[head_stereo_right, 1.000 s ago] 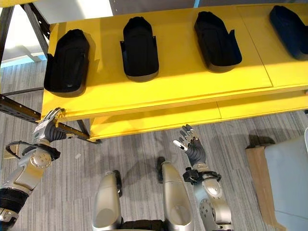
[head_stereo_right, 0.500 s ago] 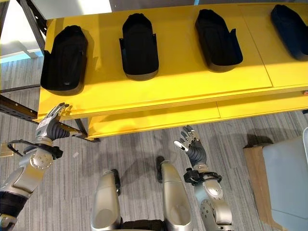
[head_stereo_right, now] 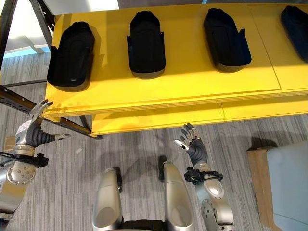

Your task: Move parts from the plastic box to the shelf.

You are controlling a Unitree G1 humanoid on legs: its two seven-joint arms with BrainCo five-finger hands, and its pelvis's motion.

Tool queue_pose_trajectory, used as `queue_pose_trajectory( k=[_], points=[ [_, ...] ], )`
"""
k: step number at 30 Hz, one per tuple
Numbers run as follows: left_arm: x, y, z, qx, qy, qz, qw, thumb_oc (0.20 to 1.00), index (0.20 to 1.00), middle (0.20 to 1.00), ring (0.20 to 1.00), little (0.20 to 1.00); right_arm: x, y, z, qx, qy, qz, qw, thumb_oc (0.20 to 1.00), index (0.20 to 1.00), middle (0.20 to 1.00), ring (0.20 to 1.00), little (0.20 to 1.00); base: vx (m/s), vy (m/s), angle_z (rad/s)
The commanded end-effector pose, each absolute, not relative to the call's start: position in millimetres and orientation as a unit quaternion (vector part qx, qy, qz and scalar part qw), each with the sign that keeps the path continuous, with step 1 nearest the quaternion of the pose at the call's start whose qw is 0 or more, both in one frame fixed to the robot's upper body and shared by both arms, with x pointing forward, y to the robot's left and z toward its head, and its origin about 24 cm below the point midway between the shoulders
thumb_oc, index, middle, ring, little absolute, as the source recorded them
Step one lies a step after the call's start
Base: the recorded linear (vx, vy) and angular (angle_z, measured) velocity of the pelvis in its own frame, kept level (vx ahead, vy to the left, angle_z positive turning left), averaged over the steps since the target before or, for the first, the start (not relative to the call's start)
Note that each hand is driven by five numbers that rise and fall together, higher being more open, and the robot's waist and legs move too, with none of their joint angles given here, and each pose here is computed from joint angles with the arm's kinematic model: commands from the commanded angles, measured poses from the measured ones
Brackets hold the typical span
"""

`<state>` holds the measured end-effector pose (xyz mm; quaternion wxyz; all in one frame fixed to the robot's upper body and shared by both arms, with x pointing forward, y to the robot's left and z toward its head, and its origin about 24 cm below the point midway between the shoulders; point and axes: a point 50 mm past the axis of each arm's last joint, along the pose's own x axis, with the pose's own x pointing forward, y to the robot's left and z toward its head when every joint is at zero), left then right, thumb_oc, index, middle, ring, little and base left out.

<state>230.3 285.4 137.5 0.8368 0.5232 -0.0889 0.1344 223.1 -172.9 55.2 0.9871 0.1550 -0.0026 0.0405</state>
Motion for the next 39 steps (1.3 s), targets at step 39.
queue_pose_trajectory(
  k=[39],
  points=[
    [283, 295, 116, 0.571, -0.037, 0.115, 0.812, 1.000, 1.000, 1.000, 1.000, 1.000, 234, -168, 68, 0.173, -0.049, 0.046, 0.983, 1.000, 1.000, 1.000, 1.000, 1.000, 0.00, 0.000, 0.00]
  ],
)
